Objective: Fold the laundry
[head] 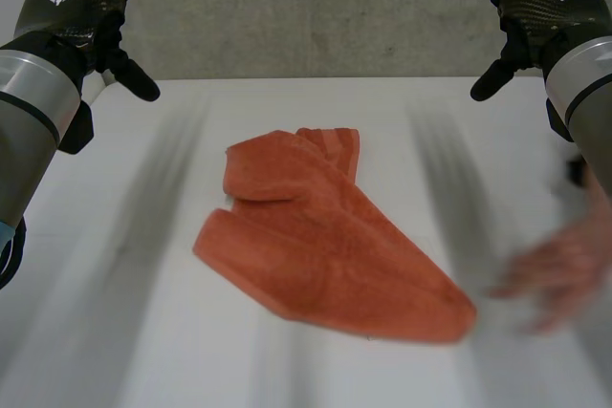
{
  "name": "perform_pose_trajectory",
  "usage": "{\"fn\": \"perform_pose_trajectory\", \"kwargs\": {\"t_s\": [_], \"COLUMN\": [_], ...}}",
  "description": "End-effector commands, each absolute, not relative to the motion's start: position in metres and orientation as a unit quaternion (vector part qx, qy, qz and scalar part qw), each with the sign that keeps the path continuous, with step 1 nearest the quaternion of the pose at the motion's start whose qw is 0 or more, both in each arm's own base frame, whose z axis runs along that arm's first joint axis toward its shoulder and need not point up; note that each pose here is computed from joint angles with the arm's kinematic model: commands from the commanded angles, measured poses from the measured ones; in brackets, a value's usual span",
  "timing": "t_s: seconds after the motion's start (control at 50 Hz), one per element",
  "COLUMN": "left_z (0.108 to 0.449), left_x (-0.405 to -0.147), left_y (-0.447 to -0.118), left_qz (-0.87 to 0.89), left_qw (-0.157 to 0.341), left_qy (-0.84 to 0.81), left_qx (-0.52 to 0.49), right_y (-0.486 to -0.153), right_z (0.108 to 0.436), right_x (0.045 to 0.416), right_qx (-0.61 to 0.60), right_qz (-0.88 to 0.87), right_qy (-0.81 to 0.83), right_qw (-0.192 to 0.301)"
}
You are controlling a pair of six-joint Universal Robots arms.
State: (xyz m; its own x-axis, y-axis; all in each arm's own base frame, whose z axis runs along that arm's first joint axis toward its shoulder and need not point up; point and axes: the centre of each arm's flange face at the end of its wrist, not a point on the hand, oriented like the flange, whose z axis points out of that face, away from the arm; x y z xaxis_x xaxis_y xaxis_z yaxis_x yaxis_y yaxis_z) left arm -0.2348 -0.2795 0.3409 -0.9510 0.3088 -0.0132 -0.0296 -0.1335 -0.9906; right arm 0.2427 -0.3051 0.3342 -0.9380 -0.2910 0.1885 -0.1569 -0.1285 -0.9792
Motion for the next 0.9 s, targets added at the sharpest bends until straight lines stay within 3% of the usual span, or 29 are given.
{"fn": "perform_pose_trajectory", "kwargs": {"t_s": [0.02,0.36,0.54,0.74,0.9], "left_z": [0.339,0.325,0.304,0.212,0.168], "left_x": [-0.235,-0.241,-0.244,-0.243,-0.240], "left_y": [-0.280,-0.281,-0.286,-0.273,-0.267], "left_qz": [0.744,0.729,0.701,0.533,0.471], "left_qw": [0.113,0.115,0.110,0.123,0.129], "left_qy": [-0.650,-0.665,-0.694,-0.832,-0.871], "left_qx": [-0.108,-0.118,-0.123,-0.087,-0.051], "right_y": [-0.305,-0.307,-0.308,-0.305,-0.308], "right_z": [0.333,0.327,0.313,0.306,0.293], "right_x": [0.243,0.244,0.248,0.256,0.259], "right_qx": [-0.182,-0.207,-0.263,-0.277,-0.284], "right_qz": [-0.731,-0.726,-0.711,-0.705,-0.692], "right_qy": [0.656,0.655,0.651,0.653,0.663], "right_qw": [0.034,0.016,-0.028,-0.022,-0.021]}}
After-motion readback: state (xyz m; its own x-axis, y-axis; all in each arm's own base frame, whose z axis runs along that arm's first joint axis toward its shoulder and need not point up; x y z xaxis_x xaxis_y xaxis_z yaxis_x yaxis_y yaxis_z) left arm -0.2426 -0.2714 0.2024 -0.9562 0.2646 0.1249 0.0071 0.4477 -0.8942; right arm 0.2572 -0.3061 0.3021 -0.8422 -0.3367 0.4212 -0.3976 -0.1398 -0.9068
